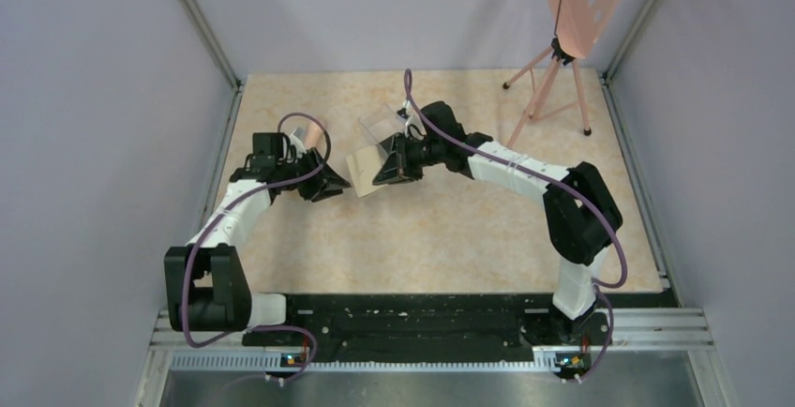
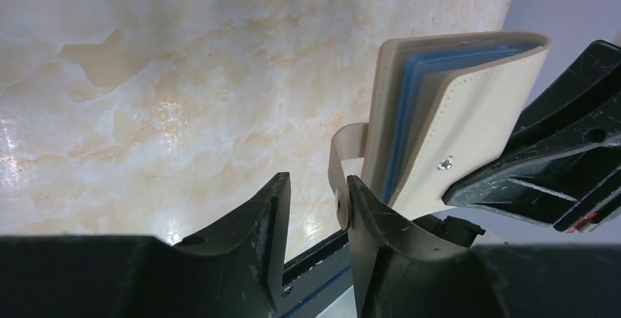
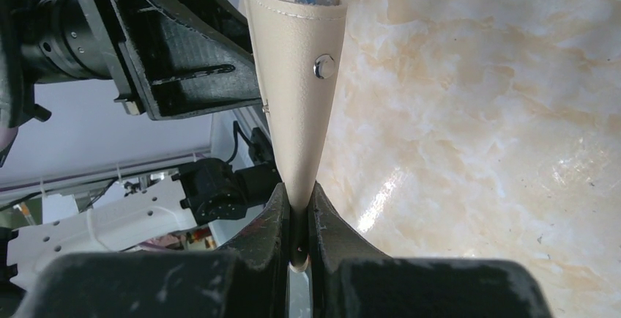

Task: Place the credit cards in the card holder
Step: Open the card holder at the center of the board.

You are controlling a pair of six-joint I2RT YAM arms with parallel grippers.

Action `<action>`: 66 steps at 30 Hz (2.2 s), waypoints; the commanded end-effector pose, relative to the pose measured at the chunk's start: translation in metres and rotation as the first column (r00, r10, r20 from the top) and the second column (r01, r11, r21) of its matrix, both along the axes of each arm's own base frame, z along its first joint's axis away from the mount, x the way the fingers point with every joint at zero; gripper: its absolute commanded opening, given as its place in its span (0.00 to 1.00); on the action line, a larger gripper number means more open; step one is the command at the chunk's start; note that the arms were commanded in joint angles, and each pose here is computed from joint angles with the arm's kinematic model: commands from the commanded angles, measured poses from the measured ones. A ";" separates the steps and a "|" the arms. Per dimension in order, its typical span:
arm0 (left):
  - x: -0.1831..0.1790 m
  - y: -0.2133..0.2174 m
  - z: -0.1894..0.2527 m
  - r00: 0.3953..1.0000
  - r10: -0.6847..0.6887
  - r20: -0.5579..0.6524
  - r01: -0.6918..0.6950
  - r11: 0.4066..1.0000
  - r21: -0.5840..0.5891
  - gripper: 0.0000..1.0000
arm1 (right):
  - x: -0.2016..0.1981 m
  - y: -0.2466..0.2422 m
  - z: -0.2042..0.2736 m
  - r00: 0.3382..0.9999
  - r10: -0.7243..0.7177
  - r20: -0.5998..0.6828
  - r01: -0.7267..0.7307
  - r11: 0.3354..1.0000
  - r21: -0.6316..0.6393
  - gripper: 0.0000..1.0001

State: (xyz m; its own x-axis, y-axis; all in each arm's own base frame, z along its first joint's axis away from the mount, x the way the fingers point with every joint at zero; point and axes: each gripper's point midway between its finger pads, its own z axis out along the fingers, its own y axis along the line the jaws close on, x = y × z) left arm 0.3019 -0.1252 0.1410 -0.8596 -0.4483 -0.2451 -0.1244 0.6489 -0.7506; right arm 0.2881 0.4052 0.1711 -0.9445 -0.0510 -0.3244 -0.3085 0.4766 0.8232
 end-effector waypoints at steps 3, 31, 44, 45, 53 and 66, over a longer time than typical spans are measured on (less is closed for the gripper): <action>0.007 -0.002 -0.005 0.999 -0.029 0.027 0.029 1.000 -0.006 0.45 | -0.004 0.000 0.027 0.999 0.021 0.041 -0.024 0.997 0.078 0.00; -0.005 -0.011 -0.014 0.993 -0.114 0.012 0.112 0.991 0.074 0.34 | -0.004 -0.001 0.028 0.999 -0.006 0.034 0.003 0.995 0.096 0.00; 0.003 -0.010 -0.013 0.993 -0.116 0.027 0.114 0.990 0.085 0.55 | -0.009 -0.003 0.023 1.000 0.005 0.019 -0.007 0.996 0.092 0.00; 0.004 -0.010 -0.012 0.993 -0.118 0.029 0.115 0.990 0.085 0.55 | -0.010 -0.003 0.023 1.000 0.004 0.019 -0.006 0.996 0.092 0.00; 0.009 -0.010 -0.013 0.991 -0.134 0.028 0.131 0.987 0.098 0.35 | -0.011 -0.004 0.021 1.000 0.007 0.011 -0.008 0.996 0.092 0.00; 0.011 -0.008 0.018 0.967 -0.223 0.126 0.203 0.967 0.152 0.00 | -0.011 -0.005 0.025 0.999 0.015 0.045 -0.020 0.995 0.094 0.21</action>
State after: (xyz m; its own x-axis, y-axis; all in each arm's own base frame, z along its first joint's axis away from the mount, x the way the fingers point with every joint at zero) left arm 0.3020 -0.1332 0.1231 -0.9131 -0.2884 -0.2882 -0.0168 0.7329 -0.6801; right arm 0.2749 0.4010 0.1551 -0.9636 -0.0458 -0.2632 -0.2541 0.4621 0.8496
